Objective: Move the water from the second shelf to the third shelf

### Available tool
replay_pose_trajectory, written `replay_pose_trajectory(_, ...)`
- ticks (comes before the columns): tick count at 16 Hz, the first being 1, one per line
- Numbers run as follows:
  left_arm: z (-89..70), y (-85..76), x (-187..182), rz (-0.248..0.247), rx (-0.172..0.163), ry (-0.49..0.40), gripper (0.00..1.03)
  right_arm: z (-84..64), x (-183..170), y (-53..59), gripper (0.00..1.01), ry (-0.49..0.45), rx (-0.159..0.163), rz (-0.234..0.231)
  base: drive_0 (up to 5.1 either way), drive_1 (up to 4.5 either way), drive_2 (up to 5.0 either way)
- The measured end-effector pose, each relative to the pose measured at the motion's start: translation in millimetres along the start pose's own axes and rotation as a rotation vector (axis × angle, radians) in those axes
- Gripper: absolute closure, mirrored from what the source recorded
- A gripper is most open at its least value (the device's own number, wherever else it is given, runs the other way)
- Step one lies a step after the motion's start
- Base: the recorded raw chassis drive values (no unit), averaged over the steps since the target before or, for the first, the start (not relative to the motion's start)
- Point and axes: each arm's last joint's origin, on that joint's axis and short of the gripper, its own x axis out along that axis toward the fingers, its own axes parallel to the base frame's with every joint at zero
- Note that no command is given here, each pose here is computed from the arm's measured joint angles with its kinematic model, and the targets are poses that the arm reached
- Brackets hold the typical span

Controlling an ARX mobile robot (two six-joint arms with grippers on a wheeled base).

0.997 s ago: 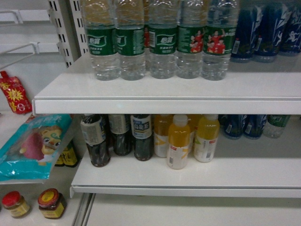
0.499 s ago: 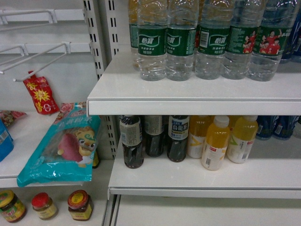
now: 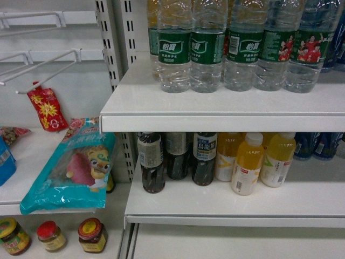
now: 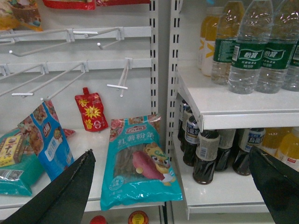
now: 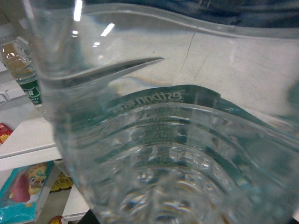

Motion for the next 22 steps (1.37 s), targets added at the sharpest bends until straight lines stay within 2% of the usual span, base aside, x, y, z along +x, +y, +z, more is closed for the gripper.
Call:
replay_pose_trajectory(7, 0.0, 0.0, 0.0, 0.0, 0.0, 0.0, 0.05, 0.6, 0.0, 0.2, 0.61, -0.005, -0.002, 0.004, 0.0, 0.0, 0.0)
replay_pose_trajectory(8, 0.0, 0.0, 0.0, 0.0, 0.0, 0.0, 0.05, 1.4, 2.9, 0.8, 0.61, -0.033, -0.039, 0.041, 0.0, 0.0, 0.0)
replay_pose_trajectory(9, 0.0, 0.0, 0.0, 0.0, 0.0, 0.0, 0.05, 8.2, 11.6, 7.0, 0.61, -0.07, -0.096, 0.08, 0.0, 0.0, 0.0)
replay_pose_trajectory(11, -0.1, 0.0, 0.0, 0.0, 0.0, 0.001, 0.05, 25.2, 36.6, 30.7, 0.61, -0.089, -0.156, 0.184, 0.0, 0.0, 0.0)
replay_pose_trajectory(12, 0.0, 0.0, 0.0, 0.0, 0.0, 0.0, 0.05, 30.3, 52.8, 45.1, 0.61, -0.087, -0.174, 0.235, 0.0, 0.0, 0.0)
replay_pose_trajectory(14, 0.0, 0.0, 0.0, 0.0, 0.0, 0.0, 0.05, 24.7, 84.1, 62.5, 0.61, -0.029, -0.188, 0.284, 0.0, 0.0, 0.0)
replay_pose_trajectory(17, 0.0, 0.0, 0.0, 0.0, 0.0, 0.0, 0.05, 8.4, 119.6, 73.6, 0.61, 0.074, -0.208, 0.292, 0.0, 0.0, 0.0)
replay_pose_trajectory(22, 0.0, 0.0, 0.0, 0.0, 0.0, 0.0, 0.05, -5.1, 171.8, 89.8, 0.61, 0.158, -0.209, 0.279, 0.0, 0.0, 0.0)
